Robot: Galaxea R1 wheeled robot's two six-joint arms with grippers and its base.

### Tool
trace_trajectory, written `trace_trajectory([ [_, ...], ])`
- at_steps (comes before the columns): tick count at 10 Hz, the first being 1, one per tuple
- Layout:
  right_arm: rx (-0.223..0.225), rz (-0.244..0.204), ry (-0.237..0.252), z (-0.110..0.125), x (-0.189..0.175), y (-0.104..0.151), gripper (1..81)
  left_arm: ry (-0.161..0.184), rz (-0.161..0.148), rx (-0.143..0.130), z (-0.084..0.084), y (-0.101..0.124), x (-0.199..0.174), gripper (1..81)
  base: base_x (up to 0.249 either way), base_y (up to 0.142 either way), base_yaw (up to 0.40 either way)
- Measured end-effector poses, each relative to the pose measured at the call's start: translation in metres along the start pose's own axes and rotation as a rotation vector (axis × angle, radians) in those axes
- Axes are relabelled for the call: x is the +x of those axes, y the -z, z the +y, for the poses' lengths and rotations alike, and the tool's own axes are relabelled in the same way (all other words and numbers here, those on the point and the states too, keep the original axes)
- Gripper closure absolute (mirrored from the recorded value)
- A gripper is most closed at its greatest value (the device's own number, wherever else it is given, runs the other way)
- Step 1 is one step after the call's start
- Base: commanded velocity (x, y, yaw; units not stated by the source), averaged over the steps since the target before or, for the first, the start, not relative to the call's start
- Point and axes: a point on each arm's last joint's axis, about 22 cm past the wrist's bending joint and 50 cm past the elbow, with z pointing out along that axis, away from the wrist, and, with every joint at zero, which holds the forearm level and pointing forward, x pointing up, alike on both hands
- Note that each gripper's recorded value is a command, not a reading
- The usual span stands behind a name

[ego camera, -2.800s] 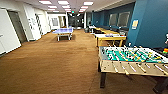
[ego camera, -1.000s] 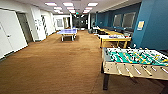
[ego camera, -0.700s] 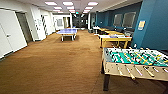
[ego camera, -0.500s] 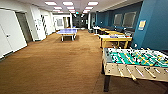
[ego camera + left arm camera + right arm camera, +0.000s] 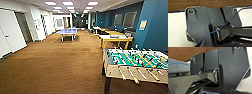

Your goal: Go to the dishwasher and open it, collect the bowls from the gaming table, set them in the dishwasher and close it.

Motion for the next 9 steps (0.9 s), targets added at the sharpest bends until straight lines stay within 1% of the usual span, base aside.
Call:
trace_trajectory([
  [4, -0.001, -0.001, 0.000, 0.0009, -0.0008, 0.0003, 1.0, 0.000, 0.000, 0.000, 0.0004, -0.0001, -0.0005, 1.0, 0.103, 0.000, 0.000],
  [5, 0.003, -0.001, -0.001, -0.0024, -0.0006, -0.0010, 1.0, -0.001, 0.000, 0.004, -0.0028, 0.0007, 0.0009, 1.0, 0.103, 0.000, 0.000],
  [6, 0.002, 0.007, 0.001, -0.0017, 0.0034, -0.0007, 1.0, -0.002, 0.008, 0.003, -0.0020, 0.0000, 0.0054, 1.0, 0.103, 0.000, 0.000],
  [7, -0.001, 0.009, 0.001, 0.0003, 0.0039, 0.0000, 1.0, -0.001, 0.006, 0.001, -0.0006, -0.0002, 0.0038, 1.0, 0.103, 0.000, 0.000],
  [8, -0.001, 0.006, 0.000, 0.0006, 0.0021, 0.0001, 1.0, 0.000, 0.001, 0.001, -0.0004, 0.0001, 0.0002, 1.0, 0.103, 0.000, 0.000],
  [9, 0.003, 0.000, -0.001, -0.0030, 0.0003, -0.0013, 1.0, -0.001, 0.003, 0.004, -0.0032, 0.0006, 0.0027, 1.0, 0.104, 0.000, 0.000],
])
